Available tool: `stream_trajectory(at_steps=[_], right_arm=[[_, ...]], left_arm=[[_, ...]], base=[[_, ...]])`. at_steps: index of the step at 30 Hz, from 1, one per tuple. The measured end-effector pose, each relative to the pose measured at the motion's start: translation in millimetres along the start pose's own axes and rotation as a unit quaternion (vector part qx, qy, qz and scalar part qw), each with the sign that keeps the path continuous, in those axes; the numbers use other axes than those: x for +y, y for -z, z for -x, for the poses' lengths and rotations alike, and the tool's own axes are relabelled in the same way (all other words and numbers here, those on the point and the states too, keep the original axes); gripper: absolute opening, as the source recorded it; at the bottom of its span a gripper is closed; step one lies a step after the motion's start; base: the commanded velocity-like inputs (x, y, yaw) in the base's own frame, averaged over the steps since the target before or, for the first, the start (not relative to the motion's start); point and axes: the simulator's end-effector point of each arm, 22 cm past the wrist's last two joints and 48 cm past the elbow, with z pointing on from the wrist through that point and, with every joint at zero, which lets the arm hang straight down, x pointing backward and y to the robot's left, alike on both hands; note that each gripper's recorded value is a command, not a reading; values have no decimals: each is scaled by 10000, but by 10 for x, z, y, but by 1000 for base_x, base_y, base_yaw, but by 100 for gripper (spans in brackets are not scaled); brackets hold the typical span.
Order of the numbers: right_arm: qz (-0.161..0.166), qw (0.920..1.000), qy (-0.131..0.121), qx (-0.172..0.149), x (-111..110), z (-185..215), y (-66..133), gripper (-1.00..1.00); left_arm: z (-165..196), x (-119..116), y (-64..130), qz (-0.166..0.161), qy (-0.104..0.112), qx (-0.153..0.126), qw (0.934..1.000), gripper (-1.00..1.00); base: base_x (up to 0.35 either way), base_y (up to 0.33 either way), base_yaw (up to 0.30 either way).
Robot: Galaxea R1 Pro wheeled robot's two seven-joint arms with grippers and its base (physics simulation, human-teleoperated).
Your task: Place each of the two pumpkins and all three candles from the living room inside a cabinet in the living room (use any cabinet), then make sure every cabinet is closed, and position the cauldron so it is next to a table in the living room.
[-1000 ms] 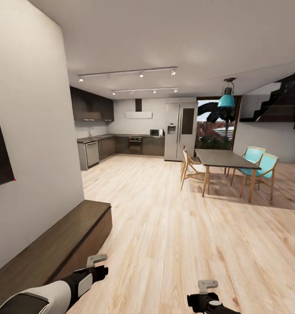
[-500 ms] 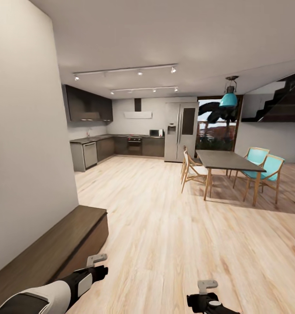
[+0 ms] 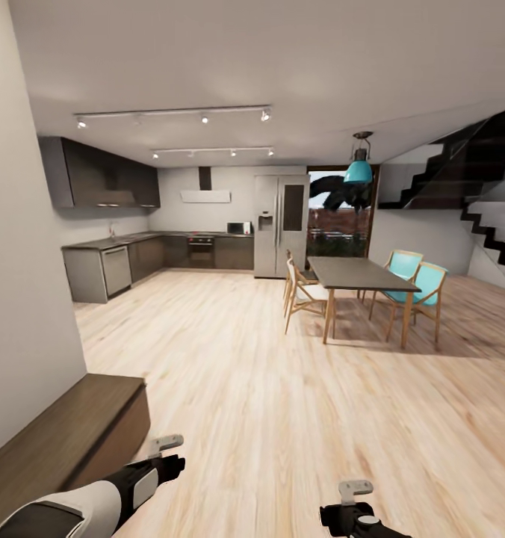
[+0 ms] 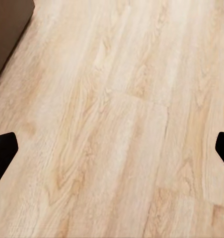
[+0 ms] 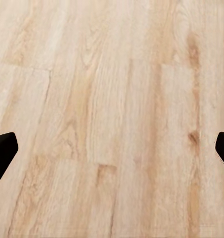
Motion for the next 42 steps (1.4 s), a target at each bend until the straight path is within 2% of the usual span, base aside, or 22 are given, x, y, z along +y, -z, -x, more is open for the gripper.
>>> stream_trajectory(at_steps=[42], right_arm=[[-21, 10000, -9, 5, -18, -12, 0, 100]], left_arm=[[-3, 0, 0, 1, -1, 7, 10000, 100]], base=[[334, 17, -265]])
